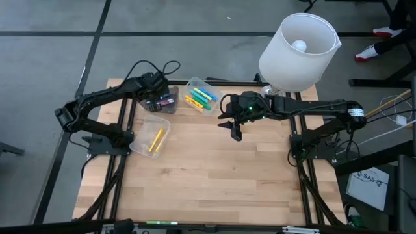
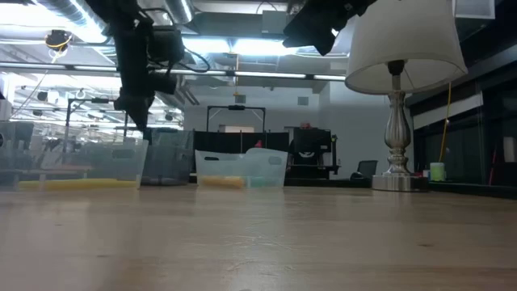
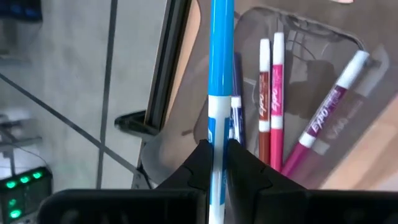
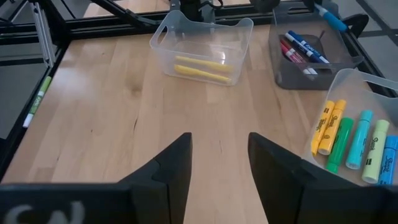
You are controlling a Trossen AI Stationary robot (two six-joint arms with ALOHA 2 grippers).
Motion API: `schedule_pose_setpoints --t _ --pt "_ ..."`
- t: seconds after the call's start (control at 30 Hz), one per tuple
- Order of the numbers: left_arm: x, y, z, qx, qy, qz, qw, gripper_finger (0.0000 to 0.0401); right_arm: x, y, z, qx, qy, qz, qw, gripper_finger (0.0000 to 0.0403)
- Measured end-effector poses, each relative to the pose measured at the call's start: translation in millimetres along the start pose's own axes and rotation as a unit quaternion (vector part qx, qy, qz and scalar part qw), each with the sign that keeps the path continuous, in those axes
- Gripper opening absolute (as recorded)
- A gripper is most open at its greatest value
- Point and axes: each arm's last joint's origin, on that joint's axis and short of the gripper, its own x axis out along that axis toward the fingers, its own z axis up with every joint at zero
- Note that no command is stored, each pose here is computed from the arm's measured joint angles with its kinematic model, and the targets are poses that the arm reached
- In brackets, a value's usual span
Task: Pick & Place Markers
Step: Put the light blue marker into the black bin, then put the green marker into the black bin
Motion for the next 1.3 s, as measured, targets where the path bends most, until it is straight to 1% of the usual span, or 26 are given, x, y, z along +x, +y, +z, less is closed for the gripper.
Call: schedule_pose_setpoints --t 0.17,0.3,0.5,0.67,0.83,0.97,1.03,1.13,1.3 --pt "8 -4 -1 0.017 -0.009 0.005 1.0 0.0022 0 0 0 0.003 -0.001 0.0 1.0 0.0156" --pt "10 -5 0 0.023 -0.01 0.001 1.0 0.0022 0 0 0 0.01 -0.001 0.0 1.0 0.0156" --pt "23 -4 4 0.036 0.0 -0.011 0.999 0.0026 0 0 1 0.011 -0.003 0.0 1.0 0.0156" --pt "31 -7 6 0.041 0.016 -0.015 0.999 0.0059 0 0 1 0.015 -0.004 0.0 1.0 0.0156" --pt "30 -7 6 0.039 0.014 -0.012 0.999 0.0101 0 0 1 0.015 -0.003 0.0 1.0 0.0156" --pt "25 -4 6 0.026 0.02 0.002 0.999 0.0125 0 0 1 0.012 -0.003 0.0 1.0 0.0156" --pt "18 1 9 0.009 0.013 0.01 1.0 0.0132 0 0 1 0.011 -0.003 0.0 1.0 0.0156" --pt "4 8 13 -0.016 -0.007 0.006 1.0 0.0136 0 0 1 0.011 -0.003 0.0 1.0 0.0156" --pt "-25 14 21 -0.054 -0.068 -0.008 0.996 0.0131 0 0 1 0.01 -0.003 0.0 1.0 0.0156"
